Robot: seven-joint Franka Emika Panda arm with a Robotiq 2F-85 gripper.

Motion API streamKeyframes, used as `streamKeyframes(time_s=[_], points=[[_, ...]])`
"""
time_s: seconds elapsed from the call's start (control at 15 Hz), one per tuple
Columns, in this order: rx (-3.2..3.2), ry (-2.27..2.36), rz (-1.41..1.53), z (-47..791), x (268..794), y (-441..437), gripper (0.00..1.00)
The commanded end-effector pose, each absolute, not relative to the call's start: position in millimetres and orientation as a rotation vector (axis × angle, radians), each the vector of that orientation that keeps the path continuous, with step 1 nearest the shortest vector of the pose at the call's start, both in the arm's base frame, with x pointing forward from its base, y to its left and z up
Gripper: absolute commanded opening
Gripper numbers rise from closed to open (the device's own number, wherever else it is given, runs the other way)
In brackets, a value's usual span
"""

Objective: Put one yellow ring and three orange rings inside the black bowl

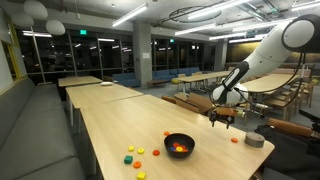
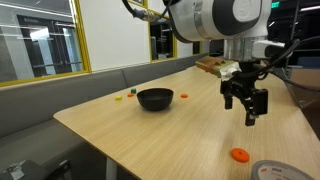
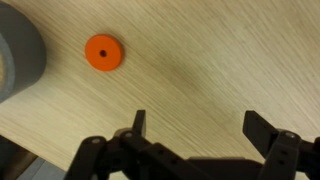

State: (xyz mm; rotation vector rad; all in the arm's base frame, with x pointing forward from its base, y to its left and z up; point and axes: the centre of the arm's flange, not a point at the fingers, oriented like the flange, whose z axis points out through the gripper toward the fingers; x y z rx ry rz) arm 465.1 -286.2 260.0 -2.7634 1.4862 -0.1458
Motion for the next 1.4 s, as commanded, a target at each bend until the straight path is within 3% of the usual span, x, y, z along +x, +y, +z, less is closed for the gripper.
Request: streamKeyframes(time_s=[0.0,0.53,1.33], points=[[-2.734,1.534,-0.099,248,445,-296,1.00],[-2.676,1.633,0.026,222,408,-306,1.00],[-2.634,1.655,0.128,210,393,-304,1.00]])
